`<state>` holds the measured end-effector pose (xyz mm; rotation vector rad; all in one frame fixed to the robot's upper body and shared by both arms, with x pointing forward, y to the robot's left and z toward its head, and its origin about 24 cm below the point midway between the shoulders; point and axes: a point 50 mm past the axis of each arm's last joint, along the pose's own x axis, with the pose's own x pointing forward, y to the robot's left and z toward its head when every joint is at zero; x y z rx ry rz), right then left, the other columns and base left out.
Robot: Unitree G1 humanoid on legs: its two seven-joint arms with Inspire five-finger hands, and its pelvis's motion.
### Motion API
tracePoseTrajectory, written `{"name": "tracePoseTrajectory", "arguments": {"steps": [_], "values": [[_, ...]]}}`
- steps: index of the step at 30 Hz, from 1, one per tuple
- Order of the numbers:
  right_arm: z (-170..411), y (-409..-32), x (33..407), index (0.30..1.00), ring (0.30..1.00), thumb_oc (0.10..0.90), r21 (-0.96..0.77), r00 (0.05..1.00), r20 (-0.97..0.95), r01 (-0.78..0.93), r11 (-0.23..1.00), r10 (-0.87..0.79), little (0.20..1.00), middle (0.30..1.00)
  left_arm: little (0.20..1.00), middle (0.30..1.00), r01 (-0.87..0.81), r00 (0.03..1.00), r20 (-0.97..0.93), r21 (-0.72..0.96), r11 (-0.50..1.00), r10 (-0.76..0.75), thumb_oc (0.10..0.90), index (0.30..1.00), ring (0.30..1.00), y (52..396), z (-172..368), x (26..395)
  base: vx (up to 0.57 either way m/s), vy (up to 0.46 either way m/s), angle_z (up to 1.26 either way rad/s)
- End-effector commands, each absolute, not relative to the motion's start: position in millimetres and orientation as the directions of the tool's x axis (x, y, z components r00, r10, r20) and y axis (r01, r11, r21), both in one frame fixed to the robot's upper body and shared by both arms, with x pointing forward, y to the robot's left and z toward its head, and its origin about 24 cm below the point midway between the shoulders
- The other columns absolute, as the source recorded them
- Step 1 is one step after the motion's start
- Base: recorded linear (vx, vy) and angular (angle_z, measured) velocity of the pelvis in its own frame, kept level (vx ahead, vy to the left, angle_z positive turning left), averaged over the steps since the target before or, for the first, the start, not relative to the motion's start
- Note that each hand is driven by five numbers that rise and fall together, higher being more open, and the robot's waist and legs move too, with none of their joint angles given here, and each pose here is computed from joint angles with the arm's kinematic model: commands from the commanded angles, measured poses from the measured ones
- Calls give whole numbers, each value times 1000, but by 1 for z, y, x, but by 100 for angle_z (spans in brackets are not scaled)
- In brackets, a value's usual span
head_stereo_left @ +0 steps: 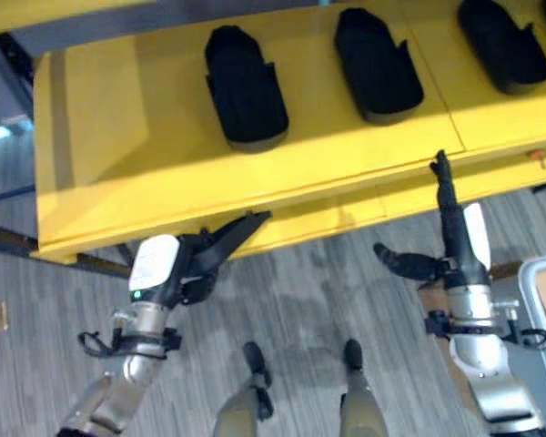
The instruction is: Move parts from the plastic box to the shelf.
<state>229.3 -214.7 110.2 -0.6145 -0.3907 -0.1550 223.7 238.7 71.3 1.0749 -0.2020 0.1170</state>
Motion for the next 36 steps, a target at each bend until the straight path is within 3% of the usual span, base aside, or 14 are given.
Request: {"name": "tracePoseTrajectory", "arguments": {"steps": [1,16,25,36], "values": [[146,-220,231,1000,1000,900,-516,825,565,335,789,19,1000,1000,300,300,-431,843,532,758,490,-82,400,300,300,231,138,230,56,55,-33],[143,-247,217,1000,1000,900,-531,840,541,385,755,-48,1000,1000,300,300,-370,859,507,704,606,-64,400,300,300,218,128,232,-3,-39,38],[142,-254,217,1000,1000,900,-569,830,553,444,692,-77,1000,1000,300,300,-382,846,529,692,613,-69,400,300,300,216,132,231,94,143,-5],[141,-251,220,1000,1000,900,-537,822,559,460,708,-110,1000,1000,300,300,-415,837,544,704,576,-62,400,300,300,226,139,231,40,87,-5]]}}
